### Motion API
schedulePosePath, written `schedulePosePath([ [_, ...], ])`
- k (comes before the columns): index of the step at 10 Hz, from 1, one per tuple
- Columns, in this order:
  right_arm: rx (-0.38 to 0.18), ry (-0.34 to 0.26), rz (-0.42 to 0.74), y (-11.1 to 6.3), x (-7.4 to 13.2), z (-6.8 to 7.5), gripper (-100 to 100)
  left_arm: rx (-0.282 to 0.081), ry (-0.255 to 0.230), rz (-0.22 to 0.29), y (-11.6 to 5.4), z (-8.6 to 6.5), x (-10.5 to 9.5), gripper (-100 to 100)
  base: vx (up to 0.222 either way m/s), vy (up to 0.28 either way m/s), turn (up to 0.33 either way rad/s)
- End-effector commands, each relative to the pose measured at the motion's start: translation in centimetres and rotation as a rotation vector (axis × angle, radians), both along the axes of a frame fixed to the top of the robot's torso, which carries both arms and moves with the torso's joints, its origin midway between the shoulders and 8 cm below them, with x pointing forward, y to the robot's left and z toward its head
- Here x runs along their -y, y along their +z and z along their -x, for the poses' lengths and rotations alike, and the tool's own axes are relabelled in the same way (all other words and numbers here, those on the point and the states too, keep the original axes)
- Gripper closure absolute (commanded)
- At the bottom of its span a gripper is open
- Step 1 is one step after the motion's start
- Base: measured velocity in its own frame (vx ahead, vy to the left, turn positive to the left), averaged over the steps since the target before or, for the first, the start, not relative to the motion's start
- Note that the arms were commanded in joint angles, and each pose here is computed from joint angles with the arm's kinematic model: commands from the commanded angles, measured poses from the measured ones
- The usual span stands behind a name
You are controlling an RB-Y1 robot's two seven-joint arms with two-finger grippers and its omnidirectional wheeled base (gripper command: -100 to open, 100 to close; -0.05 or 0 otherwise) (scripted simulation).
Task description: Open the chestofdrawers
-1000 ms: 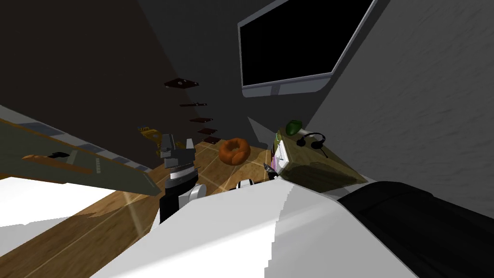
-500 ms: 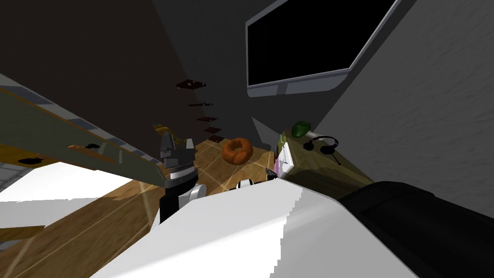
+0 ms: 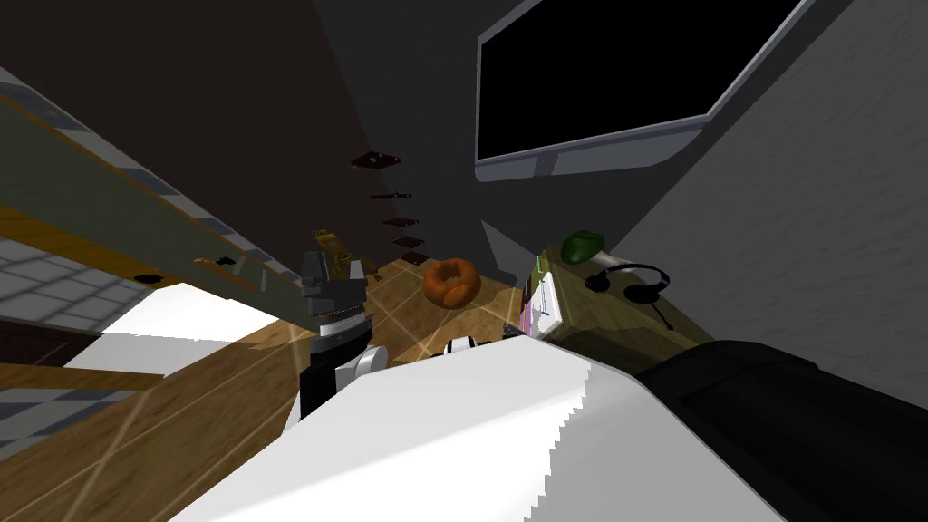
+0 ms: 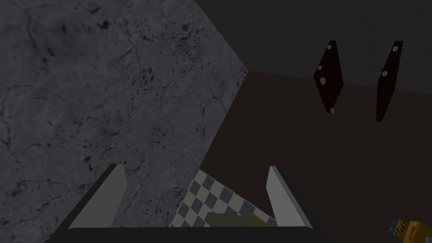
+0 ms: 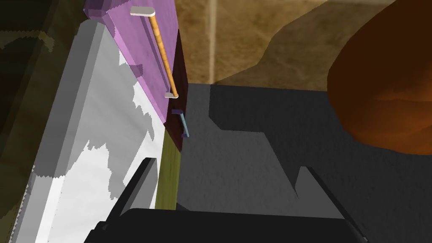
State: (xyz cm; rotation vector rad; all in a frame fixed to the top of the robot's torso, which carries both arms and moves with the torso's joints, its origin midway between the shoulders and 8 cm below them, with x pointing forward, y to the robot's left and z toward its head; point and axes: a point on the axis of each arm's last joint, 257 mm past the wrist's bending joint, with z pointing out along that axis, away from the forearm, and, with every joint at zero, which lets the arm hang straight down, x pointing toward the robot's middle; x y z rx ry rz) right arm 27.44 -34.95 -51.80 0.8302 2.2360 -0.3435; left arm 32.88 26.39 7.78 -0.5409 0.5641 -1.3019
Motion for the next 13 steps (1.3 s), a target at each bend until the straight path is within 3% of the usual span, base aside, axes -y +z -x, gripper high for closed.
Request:
schedulePosePath([
  [1, -0.101, -0.009, 0.102, -1.4, 1.9, 2.6, -100, 0.000, 0.000, 0.000, 0.0, 0.0, 0.0, 0, 0.008, -0.041, 0.131],
  [3, -0.153, 0.002, 0.169, -1.9, 2.7, 3.8, -100, 0.000, 0.000, 0.000, 0.0, 0.0, 0.0, 0, -0.002, -0.018, 0.121],
  [6, -0.257, -0.007, 0.271, -2.8, 4.6, 6.9, -100, 0.000, 0.000, 0.000, 0.0, 0.0, 0.0, 0, -0.004, -0.034, 0.160],
  [7, -0.274, 0.009, 0.320, -2.6, 4.9, 6.9, -100, 0.000, 0.000, 0.000, 0.0, 0.0, 0.0, 0, -0.014, -0.044, 0.218],
  [8, -0.312, -0.004, 0.354, -2.7, 5.8, 8.3, -100, 0.000, 0.000, 0.000, 0.0, 0.0, 0.0, 0, -0.014, -0.036, 0.117],
  [11, -0.381, -0.001, 0.444, -2.7, 7.2, 10.2, -100, 0.000, 0.000, 0.000, 0.0, 0.0, 0.0, 0, -0.010, -0.017, 0.092],
  [12, -0.396, 0.013, 0.504, -2.1, 7.7, 10.2, -100, 0.000, 0.000, 0.000, 0.0, 0.0, 0.0, 0, -0.027, -0.026, 0.217],
  [13, -0.428, 0.006, 0.527, -2.2, 8.3, 11.3, -100, 0.000, 0.000, 0.000, 0.0, 0.0, 0.0, 0, -0.022, -0.033, 0.102],
])
